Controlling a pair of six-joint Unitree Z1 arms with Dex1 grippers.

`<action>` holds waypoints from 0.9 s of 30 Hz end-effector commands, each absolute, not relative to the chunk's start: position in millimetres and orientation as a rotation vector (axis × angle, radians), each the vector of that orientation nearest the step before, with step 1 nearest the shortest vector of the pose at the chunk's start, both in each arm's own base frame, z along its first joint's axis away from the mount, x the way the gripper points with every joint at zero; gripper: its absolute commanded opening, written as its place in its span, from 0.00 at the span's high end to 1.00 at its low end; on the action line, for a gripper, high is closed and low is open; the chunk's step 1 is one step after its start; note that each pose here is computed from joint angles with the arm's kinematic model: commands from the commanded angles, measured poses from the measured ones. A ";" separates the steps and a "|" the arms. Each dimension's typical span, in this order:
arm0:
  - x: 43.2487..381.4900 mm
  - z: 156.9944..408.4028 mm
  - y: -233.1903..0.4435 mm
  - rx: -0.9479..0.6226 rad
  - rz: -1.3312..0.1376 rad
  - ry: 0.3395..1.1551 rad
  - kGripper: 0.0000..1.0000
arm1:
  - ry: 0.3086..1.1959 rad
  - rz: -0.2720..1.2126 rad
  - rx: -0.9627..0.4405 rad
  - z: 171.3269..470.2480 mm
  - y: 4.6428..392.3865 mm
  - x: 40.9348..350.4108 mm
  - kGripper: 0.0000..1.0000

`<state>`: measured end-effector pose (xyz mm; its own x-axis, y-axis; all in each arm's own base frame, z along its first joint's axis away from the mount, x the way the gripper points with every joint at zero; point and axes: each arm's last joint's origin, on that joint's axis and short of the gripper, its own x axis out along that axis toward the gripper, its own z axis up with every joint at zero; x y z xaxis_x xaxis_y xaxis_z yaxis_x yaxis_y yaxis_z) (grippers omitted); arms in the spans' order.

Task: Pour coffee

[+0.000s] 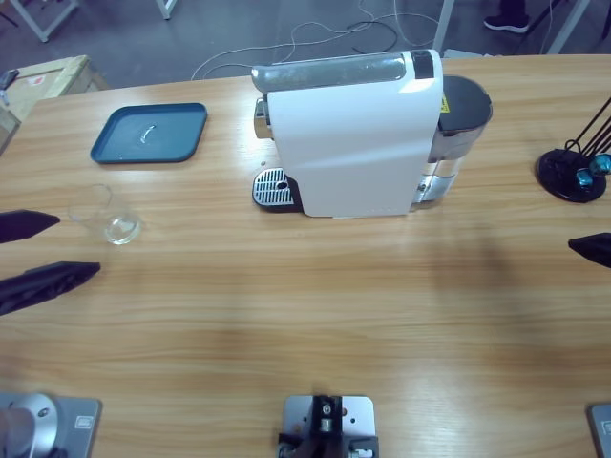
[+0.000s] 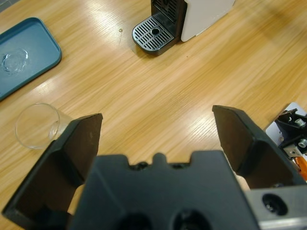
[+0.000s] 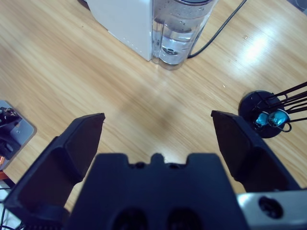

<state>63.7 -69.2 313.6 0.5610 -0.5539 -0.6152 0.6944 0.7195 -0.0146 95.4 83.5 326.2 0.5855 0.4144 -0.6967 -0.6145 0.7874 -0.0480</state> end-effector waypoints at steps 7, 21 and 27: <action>58.4 303.3 -63.6 0.240 -0.738 0.633 0.00 | 0.771 0.583 -0.310 314.2 84.1 96.7 0.00; 124.4 340.6 -118.0 0.032 -0.646 0.665 0.00 | 0.771 0.598 -0.317 314.8 85.4 92.9 0.00; 198.6 360.4 -154.0 -0.338 -0.628 0.809 0.01 | 0.777 0.599 -0.319 314.3 86.6 93.9 0.00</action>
